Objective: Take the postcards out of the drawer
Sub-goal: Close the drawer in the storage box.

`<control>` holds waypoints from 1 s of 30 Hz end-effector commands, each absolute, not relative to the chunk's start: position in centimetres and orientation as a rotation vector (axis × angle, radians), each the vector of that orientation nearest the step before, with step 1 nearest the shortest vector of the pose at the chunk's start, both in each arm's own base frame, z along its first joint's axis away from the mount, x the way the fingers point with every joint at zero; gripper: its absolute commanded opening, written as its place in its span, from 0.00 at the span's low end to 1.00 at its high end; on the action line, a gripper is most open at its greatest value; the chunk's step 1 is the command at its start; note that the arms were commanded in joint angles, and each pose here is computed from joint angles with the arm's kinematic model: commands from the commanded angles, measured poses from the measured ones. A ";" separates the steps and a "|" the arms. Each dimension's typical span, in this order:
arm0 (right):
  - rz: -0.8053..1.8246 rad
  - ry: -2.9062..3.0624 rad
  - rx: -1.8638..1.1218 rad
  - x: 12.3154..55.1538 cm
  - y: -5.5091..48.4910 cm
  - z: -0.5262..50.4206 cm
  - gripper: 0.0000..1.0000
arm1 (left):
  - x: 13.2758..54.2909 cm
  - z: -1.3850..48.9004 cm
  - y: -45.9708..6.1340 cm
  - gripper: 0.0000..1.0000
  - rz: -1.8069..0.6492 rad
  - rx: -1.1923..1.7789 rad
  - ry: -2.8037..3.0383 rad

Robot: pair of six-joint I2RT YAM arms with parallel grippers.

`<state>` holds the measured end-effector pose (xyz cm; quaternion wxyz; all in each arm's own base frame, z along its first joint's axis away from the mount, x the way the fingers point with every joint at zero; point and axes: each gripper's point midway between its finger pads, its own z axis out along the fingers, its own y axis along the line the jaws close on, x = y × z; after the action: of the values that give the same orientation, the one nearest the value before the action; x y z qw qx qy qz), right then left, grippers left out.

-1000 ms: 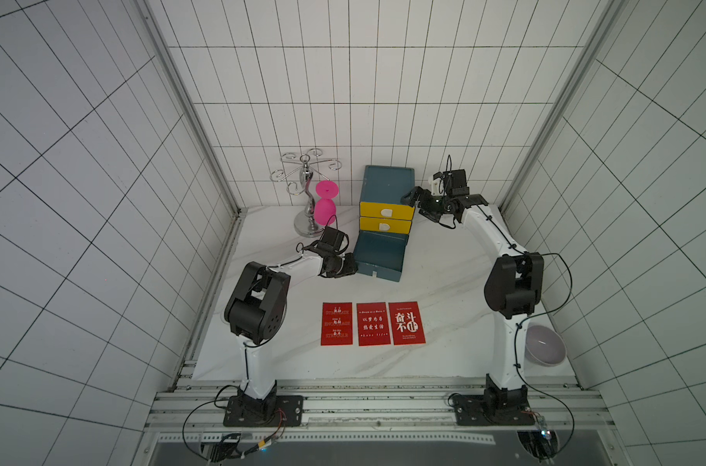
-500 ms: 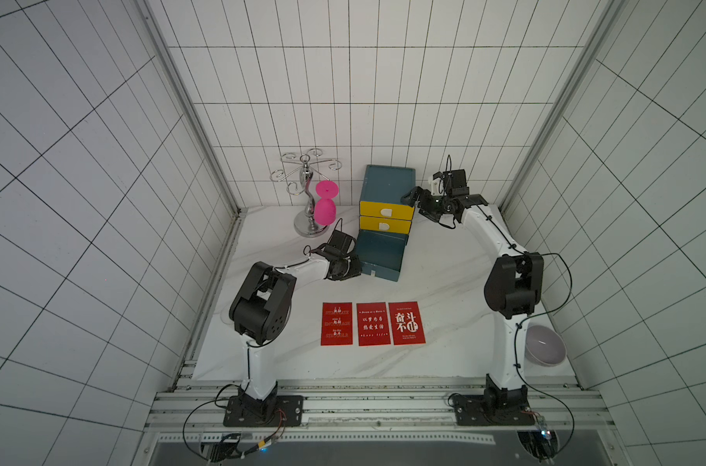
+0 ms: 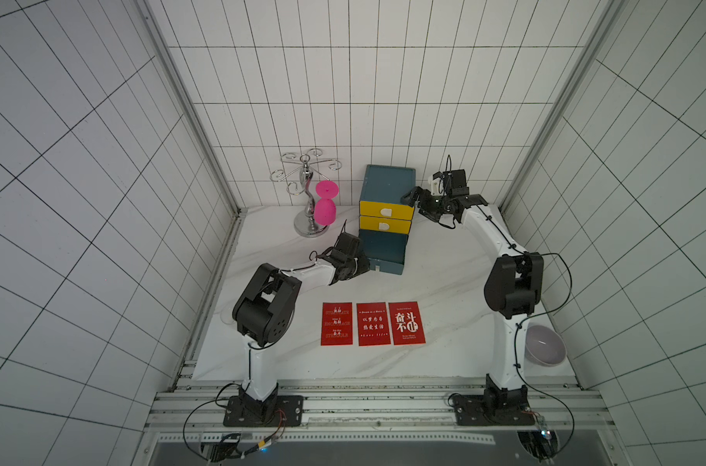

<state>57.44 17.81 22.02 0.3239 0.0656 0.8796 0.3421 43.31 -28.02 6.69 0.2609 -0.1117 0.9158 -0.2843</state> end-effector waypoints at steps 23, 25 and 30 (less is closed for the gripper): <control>0.898 2.440 0.173 55.2 18.5 17.6 0.99 | 49.3 5.3 -30.5 0.40 -0.953 -0.397 2.246; 0.897 2.442 0.174 55.2 18.5 17.5 0.99 | 49.9 4.9 -30.5 0.40 -0.957 -0.411 2.244; 0.899 2.440 0.177 55.1 18.4 17.7 0.98 | 51.7 4.5 -30.6 0.40 -0.985 -0.440 2.238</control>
<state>57.41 18.17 21.74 0.3279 0.0559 0.8743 0.3535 50.08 -30.38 4.09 0.3136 -0.1612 0.8648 -0.3576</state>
